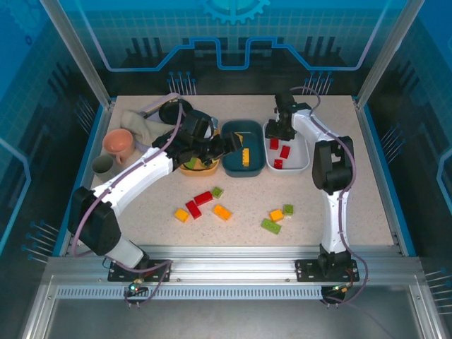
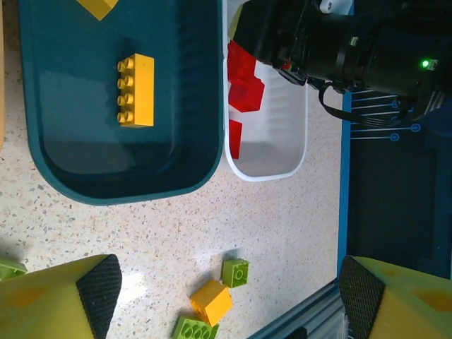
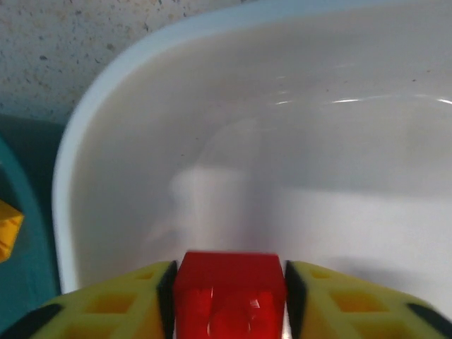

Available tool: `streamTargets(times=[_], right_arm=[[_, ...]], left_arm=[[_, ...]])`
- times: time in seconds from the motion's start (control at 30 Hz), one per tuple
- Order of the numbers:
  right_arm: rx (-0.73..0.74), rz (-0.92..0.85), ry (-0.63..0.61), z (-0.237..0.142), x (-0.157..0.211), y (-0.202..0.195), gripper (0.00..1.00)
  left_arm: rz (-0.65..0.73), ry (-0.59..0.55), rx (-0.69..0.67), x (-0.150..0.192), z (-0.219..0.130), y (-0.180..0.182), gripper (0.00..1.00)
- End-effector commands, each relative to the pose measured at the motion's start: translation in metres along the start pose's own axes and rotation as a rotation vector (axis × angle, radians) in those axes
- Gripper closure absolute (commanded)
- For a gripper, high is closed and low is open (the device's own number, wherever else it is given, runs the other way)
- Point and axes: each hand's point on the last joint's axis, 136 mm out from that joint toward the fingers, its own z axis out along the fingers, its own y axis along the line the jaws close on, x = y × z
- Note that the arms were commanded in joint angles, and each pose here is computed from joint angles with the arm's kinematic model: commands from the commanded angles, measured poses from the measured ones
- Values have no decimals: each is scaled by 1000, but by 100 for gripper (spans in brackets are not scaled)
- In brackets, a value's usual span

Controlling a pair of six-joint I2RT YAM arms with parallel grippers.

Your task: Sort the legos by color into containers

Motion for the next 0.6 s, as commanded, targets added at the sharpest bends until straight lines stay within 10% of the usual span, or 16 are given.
streamTargets(times=[0.0,0.3,0.57], right_arm=[[-15,5,12,-14,-6,-2,45],[-119,-106,-208,-128,-10,41,39],[-584,-574,-358,-194,149,164,26]], left_arm=[[26,2,-21,1,-2,-4,17],[-142,8,-345,38,-41,77,20],[-607,9,-583,102,-81,197,21]])
